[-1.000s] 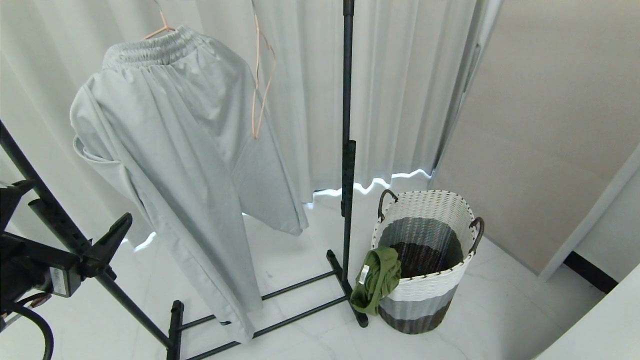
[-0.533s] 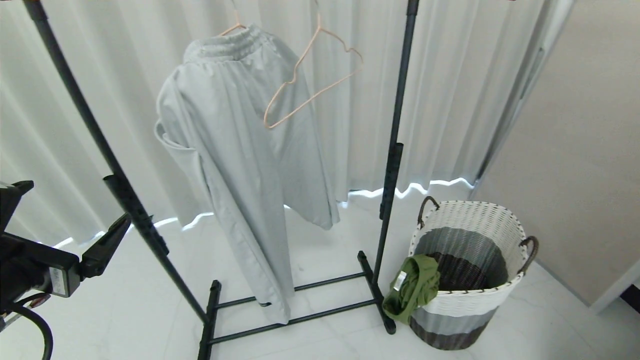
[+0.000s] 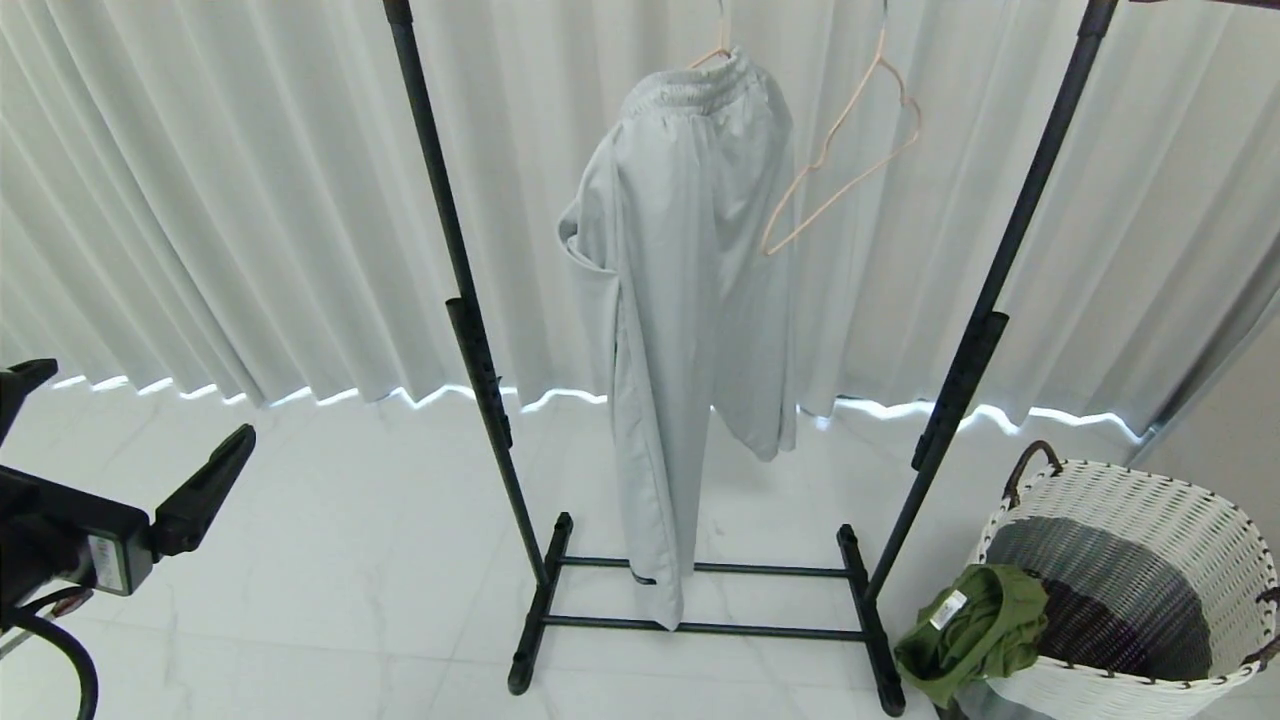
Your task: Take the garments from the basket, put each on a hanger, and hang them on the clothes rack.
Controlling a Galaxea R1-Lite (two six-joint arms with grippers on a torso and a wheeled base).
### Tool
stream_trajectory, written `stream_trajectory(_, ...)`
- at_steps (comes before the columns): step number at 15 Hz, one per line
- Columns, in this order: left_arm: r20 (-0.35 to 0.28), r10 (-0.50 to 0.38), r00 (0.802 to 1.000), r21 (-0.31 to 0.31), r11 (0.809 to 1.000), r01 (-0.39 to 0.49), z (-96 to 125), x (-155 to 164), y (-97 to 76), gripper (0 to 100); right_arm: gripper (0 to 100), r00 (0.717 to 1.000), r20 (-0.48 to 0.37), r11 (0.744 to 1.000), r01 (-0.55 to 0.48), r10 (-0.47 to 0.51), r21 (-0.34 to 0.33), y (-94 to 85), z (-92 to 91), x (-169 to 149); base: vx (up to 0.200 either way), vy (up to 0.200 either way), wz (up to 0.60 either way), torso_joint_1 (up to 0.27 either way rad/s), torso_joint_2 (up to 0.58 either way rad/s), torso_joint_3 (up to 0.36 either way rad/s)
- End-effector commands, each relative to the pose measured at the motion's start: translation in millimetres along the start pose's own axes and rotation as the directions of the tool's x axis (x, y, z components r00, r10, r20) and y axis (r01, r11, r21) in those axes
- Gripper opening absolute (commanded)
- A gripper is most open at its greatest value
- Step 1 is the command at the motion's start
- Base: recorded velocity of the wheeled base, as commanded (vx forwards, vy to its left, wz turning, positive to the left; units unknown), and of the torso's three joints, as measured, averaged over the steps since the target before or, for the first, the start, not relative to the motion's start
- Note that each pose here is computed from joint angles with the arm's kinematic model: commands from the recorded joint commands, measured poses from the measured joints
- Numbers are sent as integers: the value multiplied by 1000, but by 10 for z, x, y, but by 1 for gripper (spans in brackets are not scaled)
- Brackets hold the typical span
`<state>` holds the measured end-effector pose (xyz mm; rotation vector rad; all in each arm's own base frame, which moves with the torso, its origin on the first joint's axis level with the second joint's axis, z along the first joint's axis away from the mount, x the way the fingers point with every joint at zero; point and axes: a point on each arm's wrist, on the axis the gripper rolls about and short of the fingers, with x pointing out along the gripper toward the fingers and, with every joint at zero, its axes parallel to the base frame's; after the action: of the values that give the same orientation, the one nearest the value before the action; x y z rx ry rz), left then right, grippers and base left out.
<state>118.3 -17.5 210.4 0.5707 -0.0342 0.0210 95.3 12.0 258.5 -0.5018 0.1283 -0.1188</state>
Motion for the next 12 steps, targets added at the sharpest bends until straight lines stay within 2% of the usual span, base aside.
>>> stream_trajectory(1,-3,-2,1000,1,1000,2,-4,5,-3,100,100,1000,2,1000,1,-1,1,-3,3,-4,0,0,0,0,0,0)
stream_trajectory(6,-5,-2,1000,1,1000,2,-5,9,-5,100,100,1000,4,1000,2,-2,-1,-5,7,-5,0,0,0,-12,40,27)
stream_trajectory(12,-3,-2,1000,9,1000,2,-1,9,-3,100,100,1000,1,1000,0,0,-1,-1,-5,-10,0,0,0,-121,396,270)
